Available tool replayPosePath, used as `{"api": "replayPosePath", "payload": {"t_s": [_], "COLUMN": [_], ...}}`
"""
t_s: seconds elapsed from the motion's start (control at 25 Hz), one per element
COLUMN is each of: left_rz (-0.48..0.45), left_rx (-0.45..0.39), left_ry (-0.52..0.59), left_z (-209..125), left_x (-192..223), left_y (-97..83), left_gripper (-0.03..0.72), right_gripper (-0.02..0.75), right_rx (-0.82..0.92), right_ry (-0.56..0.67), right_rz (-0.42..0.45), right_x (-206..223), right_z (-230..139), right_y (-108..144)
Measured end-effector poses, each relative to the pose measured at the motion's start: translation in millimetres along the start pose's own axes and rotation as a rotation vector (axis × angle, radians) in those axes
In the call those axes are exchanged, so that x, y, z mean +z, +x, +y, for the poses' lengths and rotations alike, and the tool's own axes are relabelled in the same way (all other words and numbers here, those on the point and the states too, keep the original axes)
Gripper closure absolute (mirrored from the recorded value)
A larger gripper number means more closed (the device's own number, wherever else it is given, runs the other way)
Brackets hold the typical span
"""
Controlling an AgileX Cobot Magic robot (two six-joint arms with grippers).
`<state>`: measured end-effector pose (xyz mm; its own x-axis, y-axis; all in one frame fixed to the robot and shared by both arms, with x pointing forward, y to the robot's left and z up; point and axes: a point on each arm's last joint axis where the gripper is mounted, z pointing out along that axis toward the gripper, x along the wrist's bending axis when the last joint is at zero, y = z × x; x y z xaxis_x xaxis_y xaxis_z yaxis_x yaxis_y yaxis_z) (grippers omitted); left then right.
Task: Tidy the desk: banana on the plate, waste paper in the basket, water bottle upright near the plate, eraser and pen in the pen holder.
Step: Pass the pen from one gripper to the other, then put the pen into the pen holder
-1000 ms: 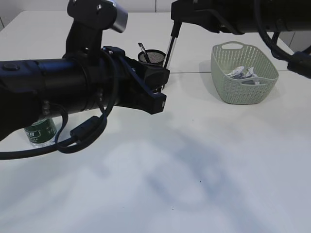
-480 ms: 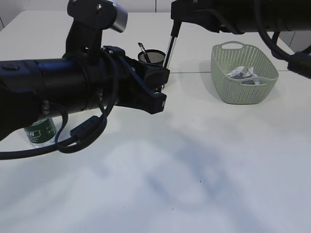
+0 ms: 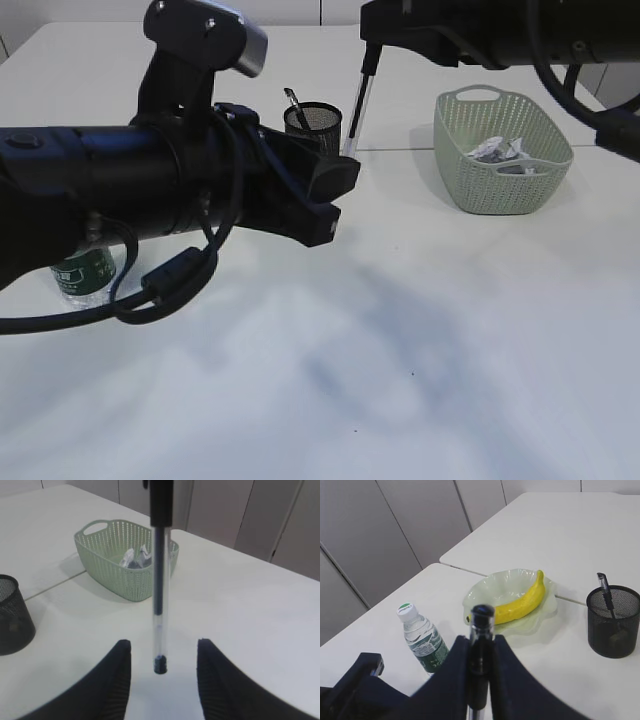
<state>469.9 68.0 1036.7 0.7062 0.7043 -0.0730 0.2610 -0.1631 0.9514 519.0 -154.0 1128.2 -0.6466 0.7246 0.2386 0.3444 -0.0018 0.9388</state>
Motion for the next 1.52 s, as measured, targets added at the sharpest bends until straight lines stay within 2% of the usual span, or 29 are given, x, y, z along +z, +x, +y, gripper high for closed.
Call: {"api": "replayPosePath", "payload": {"t_s": [0.36,0.88,1.32,1.52], "left_rz": [0.018,0.044,0.047,0.064], "left_rx": [0.024,0.054,0.072,0.077], "left_ry": [0.130,0.261,0.276,0.301], "left_z": [-7.6,-9.8,-9.5,-11.4], "left_x": [-6.3,-22.0,-24.7,-25.5], "left_y": [1.3,3.2,3.5,8.4], "left_gripper": [0.286,0.280,0.280,0.280], "right_gripper": [0.681,0.681,0.681,0.682], "right_rx": [-0.074,-0.262,-0.382,-0.423], "right_ry": [-0.004,0.006,0.095,0.091], "right_rz": [-0.017,-0.105,-0.174,-0.186], "right_x": [0.0,5.8,31.5,45.0], "right_z": [0.4,-2.5,-23.1,-16.9], "right_y": [-1.5,-12.7,-34.2,-40.5]}}
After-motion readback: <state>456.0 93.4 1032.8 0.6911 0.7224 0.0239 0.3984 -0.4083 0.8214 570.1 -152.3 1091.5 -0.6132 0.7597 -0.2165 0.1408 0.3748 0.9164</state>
